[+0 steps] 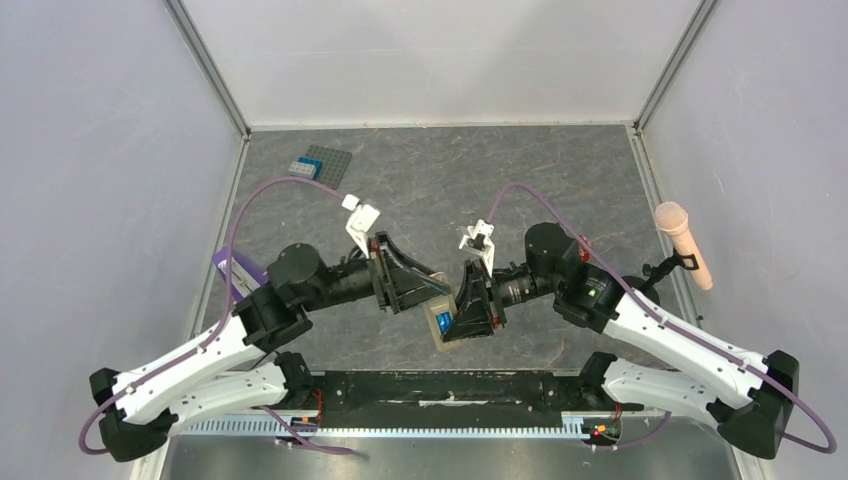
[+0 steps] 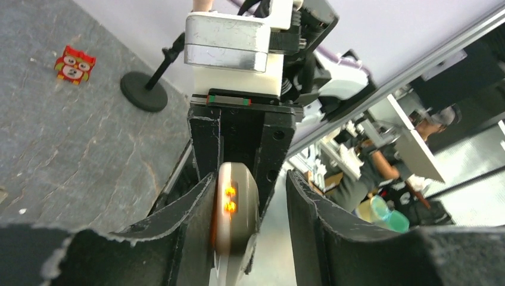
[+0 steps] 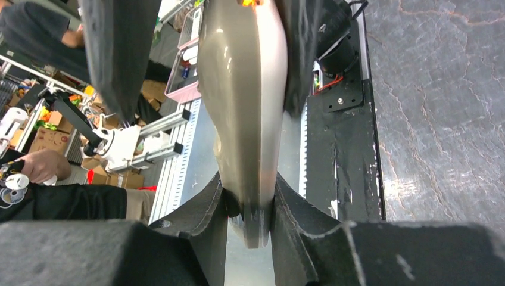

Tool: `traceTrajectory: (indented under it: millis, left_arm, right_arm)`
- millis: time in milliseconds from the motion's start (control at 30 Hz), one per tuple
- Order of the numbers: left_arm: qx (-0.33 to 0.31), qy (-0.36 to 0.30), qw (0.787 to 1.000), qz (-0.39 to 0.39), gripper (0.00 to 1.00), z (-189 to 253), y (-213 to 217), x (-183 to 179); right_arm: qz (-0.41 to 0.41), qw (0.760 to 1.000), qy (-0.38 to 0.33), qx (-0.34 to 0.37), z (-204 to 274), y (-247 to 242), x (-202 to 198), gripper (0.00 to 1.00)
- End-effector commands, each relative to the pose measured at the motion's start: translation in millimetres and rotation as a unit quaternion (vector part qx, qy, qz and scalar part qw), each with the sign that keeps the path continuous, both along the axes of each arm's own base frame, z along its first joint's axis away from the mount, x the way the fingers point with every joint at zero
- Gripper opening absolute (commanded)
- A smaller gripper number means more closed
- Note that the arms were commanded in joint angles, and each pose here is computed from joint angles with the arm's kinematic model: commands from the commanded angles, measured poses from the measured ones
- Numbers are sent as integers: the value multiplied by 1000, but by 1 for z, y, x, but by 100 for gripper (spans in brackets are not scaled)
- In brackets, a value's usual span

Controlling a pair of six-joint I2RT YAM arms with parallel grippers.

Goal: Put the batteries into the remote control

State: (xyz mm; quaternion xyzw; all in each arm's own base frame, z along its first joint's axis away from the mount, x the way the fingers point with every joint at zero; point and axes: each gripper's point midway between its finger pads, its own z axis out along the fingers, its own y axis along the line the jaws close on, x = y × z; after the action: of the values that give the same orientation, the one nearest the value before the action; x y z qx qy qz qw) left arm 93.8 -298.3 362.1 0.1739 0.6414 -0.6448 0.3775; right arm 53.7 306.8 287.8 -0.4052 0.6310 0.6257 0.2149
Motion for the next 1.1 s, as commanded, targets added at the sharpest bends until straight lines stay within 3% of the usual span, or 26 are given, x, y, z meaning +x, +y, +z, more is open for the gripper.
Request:
traceTrajectory:
  millis: [0,267,433,533,633,667,800,833,933,1067]
  left_arm:
    - [79,-32,994,-70,50,-15,-7,-18]
    - [93,-64,989,-96,41,-20,4,-31]
    - [92,-68,989,-97,42,-24,8,-34]
    - [89,-64,989,-98,28,-26,7,-34]
    - [81,-63,989,-104,3,-26,3,-35]
    - [82,-61,990,-101,2,-27,2,-33]
    - [99,-45,993,-46,2,-38,2,-13]
    - [107,-37,993,-18,2,-42,5,-5]
    - [140,-4,986,92,2,-61,24,28]
    - [188,48,946,259,2,-96,67,70]
  right_arm:
    - [17,999,-17,-21,3,-1,1,19]
    - [19,999,-21,-31,0,-1,1,19]
    - [18,999,-18,-33,-1,-1,1,19]
    - [20,999,-14,-34,-1,-1,1,19]
    - [16,999,-9,-38,-3,0,3,22]
    - [11,999,-8,-40,-3,1,4,26]
    - [-20,999,-29,-37,0,1,13,81]
    - [-43,998,-41,-36,2,1,20,89]
    - [-110,991,-70,-33,8,-2,40,96]
    - [-215,971,-90,-47,8,-8,74,97]
